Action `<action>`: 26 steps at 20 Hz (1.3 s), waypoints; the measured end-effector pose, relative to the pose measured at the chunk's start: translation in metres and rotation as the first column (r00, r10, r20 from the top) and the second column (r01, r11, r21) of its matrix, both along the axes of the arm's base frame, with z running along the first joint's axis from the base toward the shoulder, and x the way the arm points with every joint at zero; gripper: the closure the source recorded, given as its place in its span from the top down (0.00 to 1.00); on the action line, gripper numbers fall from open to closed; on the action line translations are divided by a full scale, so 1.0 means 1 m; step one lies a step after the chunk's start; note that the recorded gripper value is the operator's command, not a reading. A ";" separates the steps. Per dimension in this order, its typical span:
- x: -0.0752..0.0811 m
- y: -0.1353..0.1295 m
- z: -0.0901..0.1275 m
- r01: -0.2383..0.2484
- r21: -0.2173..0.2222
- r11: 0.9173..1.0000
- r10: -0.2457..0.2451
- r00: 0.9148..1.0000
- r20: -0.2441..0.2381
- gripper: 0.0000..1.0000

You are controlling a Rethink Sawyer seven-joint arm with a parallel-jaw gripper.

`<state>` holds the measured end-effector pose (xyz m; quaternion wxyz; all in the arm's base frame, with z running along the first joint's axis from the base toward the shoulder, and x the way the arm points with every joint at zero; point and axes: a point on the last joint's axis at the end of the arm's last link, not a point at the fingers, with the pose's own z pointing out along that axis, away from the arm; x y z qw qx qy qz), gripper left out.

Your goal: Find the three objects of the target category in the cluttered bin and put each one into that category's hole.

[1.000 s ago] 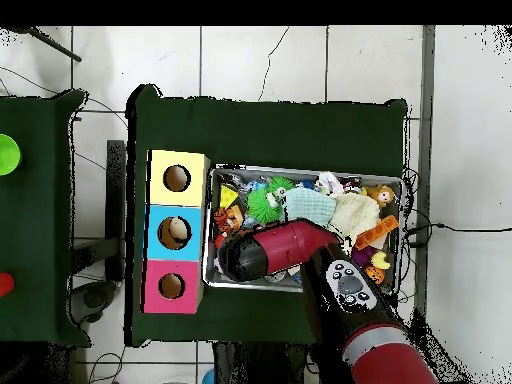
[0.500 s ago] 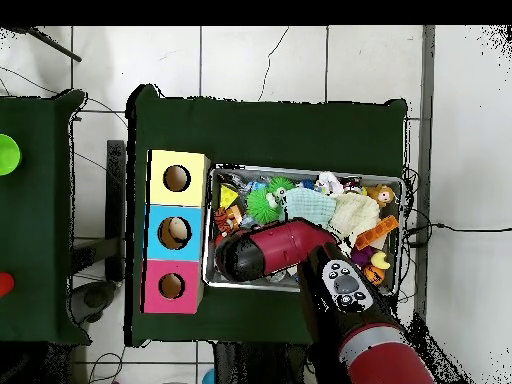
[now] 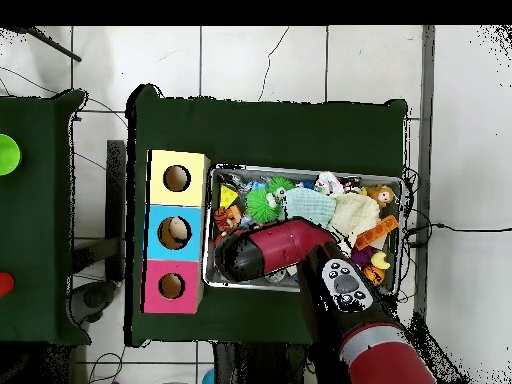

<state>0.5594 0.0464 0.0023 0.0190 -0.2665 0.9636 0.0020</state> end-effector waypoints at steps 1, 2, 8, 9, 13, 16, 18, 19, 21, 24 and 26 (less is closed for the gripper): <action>0.001 0.001 0.000 0.000 0.003 1.000 0.000 1.000 0.001 1.00; 0.002 0.001 0.001 0.001 0.008 1.000 -0.001 1.000 0.004 1.00; 0.007 0.000 0.002 0.011 0.028 1.000 -0.011 1.000 0.008 1.00; 0.007 0.000 0.002 0.012 0.029 1.000 -0.012 1.000 0.008 1.00; 0.009 -0.001 0.003 0.015 0.038 0.999 -0.016 1.000 0.010 1.00; 0.010 -0.003 0.003 0.020 0.041 0.999 -0.020 1.000 0.011 1.00; 0.010 -0.004 0.004 0.023 0.043 0.999 -0.023 1.000 0.011 1.00; 0.010 -0.004 0.004 0.024 0.044 0.999 -0.024 1.000 0.011 1.00; 0.011 -0.004 0.004 0.025 0.046 0.999 -0.026 1.000 0.011 1.00; 0.011 -0.002 0.005 0.026 0.050 0.998 -0.027 1.000 0.009 1.00; 0.012 -0.001 0.005 0.027 0.052 0.998 -0.027 1.000 0.007 1.00</action>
